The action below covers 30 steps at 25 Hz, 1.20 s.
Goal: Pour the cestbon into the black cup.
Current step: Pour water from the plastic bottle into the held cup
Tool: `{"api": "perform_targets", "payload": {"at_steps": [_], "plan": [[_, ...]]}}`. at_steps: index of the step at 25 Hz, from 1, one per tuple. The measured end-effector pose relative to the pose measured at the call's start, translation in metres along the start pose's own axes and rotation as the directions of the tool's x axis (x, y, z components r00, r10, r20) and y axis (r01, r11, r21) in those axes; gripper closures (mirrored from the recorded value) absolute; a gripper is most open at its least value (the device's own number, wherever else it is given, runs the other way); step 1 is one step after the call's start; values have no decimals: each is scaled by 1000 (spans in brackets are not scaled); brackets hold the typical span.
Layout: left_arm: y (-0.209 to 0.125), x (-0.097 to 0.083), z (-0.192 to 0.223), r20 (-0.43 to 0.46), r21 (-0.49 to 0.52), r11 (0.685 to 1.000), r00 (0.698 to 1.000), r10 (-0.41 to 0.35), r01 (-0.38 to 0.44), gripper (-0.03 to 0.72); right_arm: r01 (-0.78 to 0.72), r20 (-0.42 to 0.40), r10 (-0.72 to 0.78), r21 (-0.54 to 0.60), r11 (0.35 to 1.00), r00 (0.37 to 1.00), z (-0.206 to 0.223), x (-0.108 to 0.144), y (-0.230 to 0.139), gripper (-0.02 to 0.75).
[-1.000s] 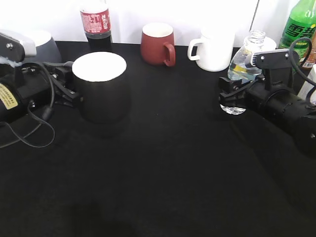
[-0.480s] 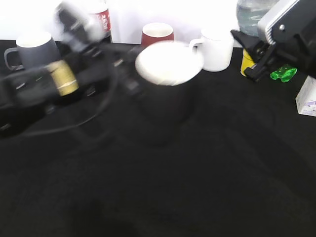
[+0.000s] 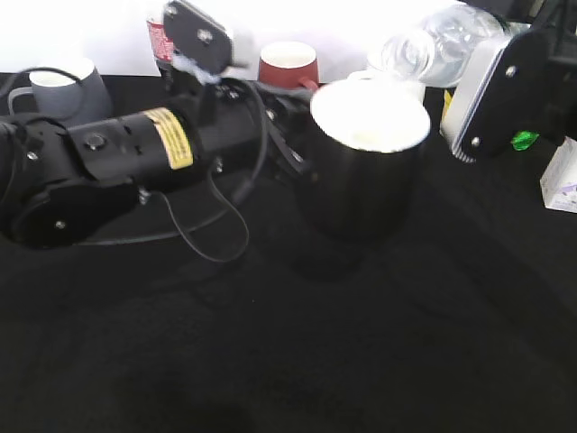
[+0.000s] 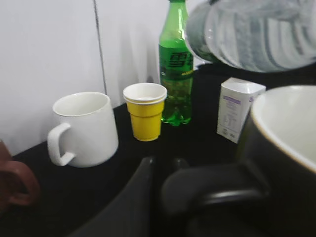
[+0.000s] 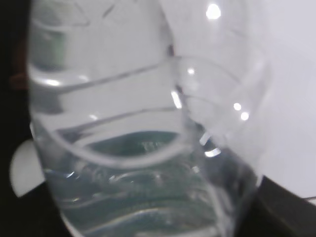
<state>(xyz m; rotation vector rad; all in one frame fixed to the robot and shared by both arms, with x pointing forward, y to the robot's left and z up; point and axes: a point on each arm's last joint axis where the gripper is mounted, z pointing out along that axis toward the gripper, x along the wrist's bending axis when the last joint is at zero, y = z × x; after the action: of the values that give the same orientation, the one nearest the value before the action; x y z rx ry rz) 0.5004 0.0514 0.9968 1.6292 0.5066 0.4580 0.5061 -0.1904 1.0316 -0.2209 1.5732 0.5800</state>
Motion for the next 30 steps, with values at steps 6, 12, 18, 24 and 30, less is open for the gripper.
{"api": "perform_targets", "payload": {"at_steps": [6, 12, 18, 24, 30], "plan": [[0, -1, 0, 2, 1, 1000, 1000, -2, 2, 622, 173, 1, -173, 0, 985, 985, 0, 0, 0, 251], [0, -1, 0, 1, 3, 1000, 1000, -2, 2, 622, 244, 13, -244, 15, 970, 970, 0, -1, -1, 251], [-1, -1, 0, 0, 11, 999, 999, -34, 34, 622, 283, 104, -285, 38, 958, 953, 0, -10, -1, 251], [-4, 0, 0, -11, 42, 997, 997, -71, 71, 621, 332, 115, -338, 70, 941, 934, -1, -12, -2, 251], [-3, 0, 0, -5, 30, 996, 996, -86, 86, 619, 273, 142, -281, 71, 959, 949, -1, -15, -2, 251]]}}
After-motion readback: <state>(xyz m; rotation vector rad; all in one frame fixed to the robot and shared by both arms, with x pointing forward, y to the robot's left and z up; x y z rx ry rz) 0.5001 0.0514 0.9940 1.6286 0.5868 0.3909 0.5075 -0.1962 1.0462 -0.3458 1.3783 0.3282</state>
